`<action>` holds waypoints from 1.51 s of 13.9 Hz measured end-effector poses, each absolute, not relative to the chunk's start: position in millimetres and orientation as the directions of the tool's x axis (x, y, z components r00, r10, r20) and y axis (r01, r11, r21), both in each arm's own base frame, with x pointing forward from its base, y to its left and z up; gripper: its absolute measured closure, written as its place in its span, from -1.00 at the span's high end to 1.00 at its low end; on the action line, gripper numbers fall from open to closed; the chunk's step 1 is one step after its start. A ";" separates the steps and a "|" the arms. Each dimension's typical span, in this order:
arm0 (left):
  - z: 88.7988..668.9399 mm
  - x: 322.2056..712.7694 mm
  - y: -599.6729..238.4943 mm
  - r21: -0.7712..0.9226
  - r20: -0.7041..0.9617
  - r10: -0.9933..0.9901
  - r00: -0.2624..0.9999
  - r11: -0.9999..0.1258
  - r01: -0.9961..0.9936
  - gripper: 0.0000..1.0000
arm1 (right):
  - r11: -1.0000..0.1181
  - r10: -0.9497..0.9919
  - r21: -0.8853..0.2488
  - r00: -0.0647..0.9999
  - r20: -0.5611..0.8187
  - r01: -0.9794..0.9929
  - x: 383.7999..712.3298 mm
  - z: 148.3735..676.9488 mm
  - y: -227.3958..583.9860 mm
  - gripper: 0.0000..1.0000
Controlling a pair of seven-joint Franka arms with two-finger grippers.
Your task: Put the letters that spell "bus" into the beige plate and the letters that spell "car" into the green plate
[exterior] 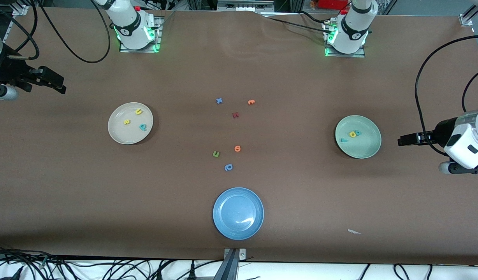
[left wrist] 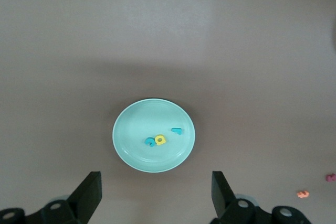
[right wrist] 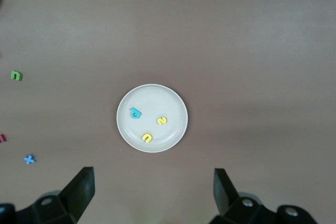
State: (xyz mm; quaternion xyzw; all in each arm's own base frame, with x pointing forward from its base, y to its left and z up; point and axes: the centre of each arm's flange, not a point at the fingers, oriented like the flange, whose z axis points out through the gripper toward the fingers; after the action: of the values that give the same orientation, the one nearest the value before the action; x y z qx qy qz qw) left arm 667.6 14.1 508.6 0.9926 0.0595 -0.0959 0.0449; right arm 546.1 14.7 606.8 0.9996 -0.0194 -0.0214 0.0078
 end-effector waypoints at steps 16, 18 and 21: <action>515.8 654.7 9.3 0.077 -0.083 -0.004 0.997 -0.997 0.002 1.00 | -0.999 -0.043 0.016 0.998 -0.044 -0.042 545.9 606.6 12.6 1.00; 515.3 654.6 9.5 0.075 -0.083 -0.018 0.996 -0.997 -0.012 1.00 | -0.999 -0.044 0.016 0.998 -0.044 -0.043 545.9 606.6 12.2 1.00; 512.6 654.1 9.3 0.075 -0.089 -0.020 0.996 -0.997 -0.013 1.00 | -0.999 -0.048 0.016 0.998 -0.045 -0.047 545.9 606.6 9.9 1.00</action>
State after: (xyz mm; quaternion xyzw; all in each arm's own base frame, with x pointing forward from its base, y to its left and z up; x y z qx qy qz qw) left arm 654.1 9.3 512.6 0.9983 -0.0082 -0.0450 0.0371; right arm 545.9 9.9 606.6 0.9994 -0.0237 -0.0225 0.0077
